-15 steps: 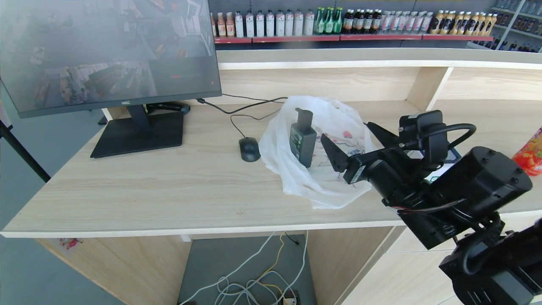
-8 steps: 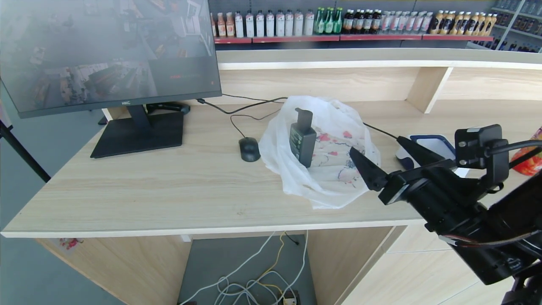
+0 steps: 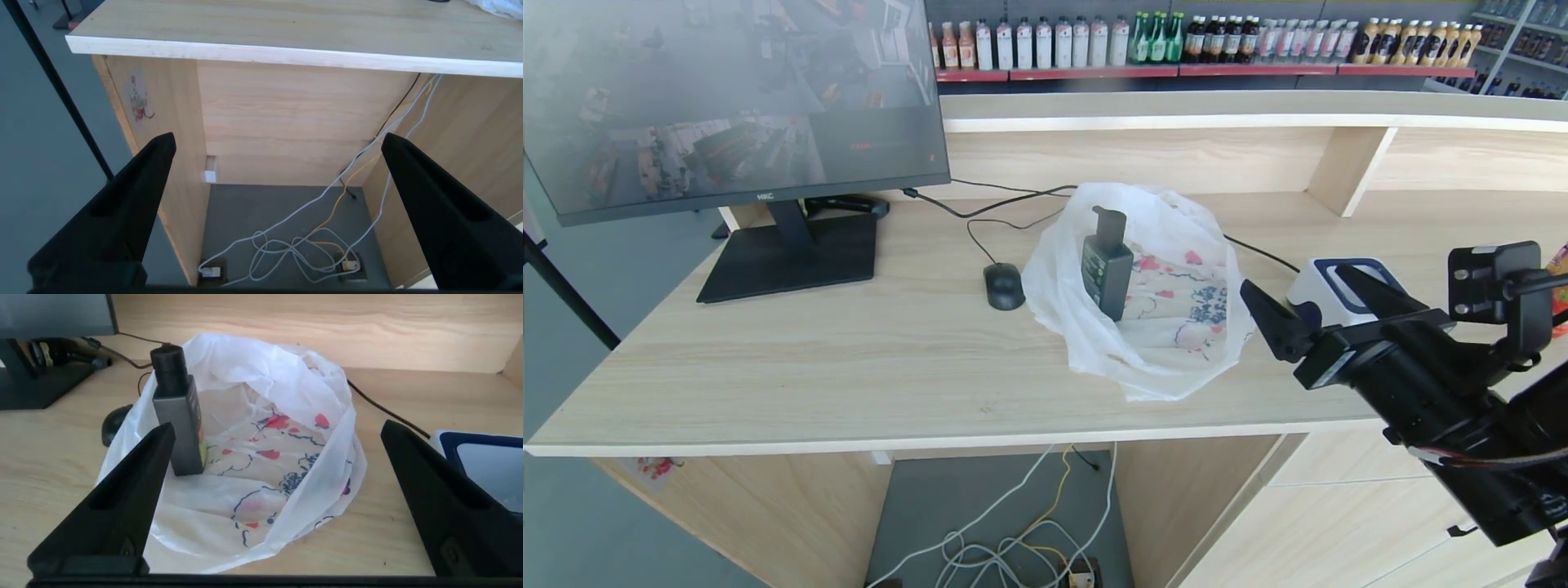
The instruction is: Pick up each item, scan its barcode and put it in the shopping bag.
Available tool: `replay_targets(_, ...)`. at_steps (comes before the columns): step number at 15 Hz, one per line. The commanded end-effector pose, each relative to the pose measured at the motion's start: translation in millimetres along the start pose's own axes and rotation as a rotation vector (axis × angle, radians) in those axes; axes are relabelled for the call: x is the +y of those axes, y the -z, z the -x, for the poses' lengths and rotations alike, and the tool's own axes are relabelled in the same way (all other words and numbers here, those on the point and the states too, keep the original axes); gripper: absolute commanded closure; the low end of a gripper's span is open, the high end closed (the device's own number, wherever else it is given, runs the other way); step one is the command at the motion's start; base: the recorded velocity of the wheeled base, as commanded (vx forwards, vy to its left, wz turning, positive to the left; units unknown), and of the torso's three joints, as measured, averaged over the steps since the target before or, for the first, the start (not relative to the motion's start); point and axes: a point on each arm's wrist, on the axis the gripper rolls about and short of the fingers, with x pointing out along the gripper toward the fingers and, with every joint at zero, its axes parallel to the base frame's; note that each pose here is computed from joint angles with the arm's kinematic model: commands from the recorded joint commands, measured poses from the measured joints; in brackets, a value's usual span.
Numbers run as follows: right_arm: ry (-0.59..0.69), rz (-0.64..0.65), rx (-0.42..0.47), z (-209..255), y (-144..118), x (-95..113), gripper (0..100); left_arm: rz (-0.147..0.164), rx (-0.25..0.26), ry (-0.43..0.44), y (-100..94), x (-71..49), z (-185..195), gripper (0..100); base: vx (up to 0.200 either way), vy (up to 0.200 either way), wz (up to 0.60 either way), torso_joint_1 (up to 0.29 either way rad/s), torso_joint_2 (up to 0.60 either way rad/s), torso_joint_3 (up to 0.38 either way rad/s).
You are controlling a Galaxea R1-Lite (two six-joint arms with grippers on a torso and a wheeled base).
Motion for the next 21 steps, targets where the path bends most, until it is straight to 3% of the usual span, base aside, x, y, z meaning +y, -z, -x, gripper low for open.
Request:
replay_targets(1, 0.002, 0.003, 0.009, 1, 2, -1, 0, 0.001, -0.001, -0.001, -0.1, 0.0, 0, 0, 0.000, 0.000, 0.00, 0.000, 0.00, 0.000)
replay_targets(5, 0.001, 0.006, 0.021, 4, 4, -1, 0, 0.002, -0.001, -0.003, -0.1, 0.0, 0, 0, 0.000, 0.000, 0.00, 0.000, 0.00, 0.000)
replay_targets(8, 0.003, 0.009, 0.035, 10, 5, -3, 0, 0.016, -0.003, -0.003, -0.2, 0.0, 0, 0, 0.000, -0.200, 0.00, 0.017, 0.01, 0.001)
replay_targets(21, 0.103, 0.031, 0.012, 3, 2, -26, 0, 0.015, -0.003, -0.003, -0.2, 0.0, 0, 0, 0.000, -0.200, 0.00, 0.004, 0.00, 0.003)
